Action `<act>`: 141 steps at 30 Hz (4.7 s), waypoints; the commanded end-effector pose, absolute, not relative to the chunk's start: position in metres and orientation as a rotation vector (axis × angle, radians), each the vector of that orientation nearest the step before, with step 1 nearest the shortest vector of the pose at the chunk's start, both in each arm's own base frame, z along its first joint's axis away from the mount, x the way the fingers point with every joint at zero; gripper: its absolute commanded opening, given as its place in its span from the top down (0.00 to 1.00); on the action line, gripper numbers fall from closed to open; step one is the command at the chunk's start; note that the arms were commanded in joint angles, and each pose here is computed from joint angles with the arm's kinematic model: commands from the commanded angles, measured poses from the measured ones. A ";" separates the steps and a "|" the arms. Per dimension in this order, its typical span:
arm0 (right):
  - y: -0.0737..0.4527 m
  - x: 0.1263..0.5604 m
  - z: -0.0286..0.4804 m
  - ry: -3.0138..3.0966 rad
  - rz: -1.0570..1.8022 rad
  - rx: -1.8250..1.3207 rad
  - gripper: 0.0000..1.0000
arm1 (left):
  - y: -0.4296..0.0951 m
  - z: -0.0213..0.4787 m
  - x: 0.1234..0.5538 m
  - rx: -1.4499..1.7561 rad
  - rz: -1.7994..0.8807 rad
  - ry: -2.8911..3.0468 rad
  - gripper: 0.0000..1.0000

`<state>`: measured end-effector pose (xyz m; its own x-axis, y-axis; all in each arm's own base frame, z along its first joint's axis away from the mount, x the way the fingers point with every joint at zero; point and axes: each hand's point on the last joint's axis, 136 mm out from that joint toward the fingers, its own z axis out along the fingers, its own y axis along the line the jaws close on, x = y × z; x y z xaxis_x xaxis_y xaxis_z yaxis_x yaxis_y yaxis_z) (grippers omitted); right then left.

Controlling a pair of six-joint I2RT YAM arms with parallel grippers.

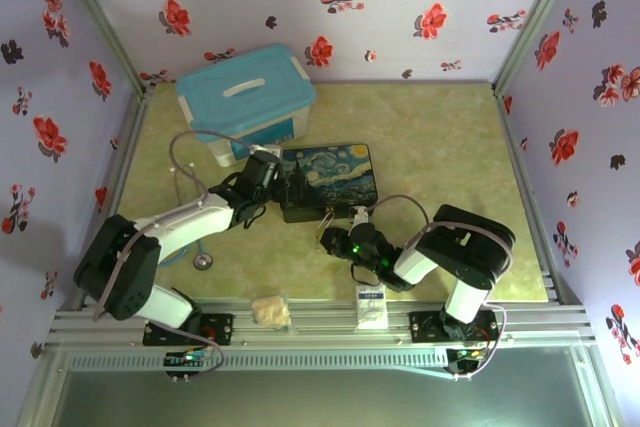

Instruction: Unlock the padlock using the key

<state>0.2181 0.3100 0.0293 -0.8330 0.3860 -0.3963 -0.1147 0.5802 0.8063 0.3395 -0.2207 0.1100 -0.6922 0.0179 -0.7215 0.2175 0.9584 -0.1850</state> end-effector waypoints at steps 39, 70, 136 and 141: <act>0.297 0.267 0.043 1.903 1.236 0.740 1.00 | -0.207 0.031 0.323 0.264 -0.176 2.446 0.29; 0.225 0.282 0.061 1.821 1.119 0.786 1.00 | -0.202 0.019 0.318 0.283 -0.152 2.465 0.33; 0.052 0.239 0.026 3.018 0.042 0.431 0.61 | -0.180 0.136 0.268 0.260 -0.228 2.361 0.00; 0.055 0.246 0.037 2.941 0.085 0.436 0.51 | -0.158 0.143 0.270 0.182 -0.218 2.337 0.00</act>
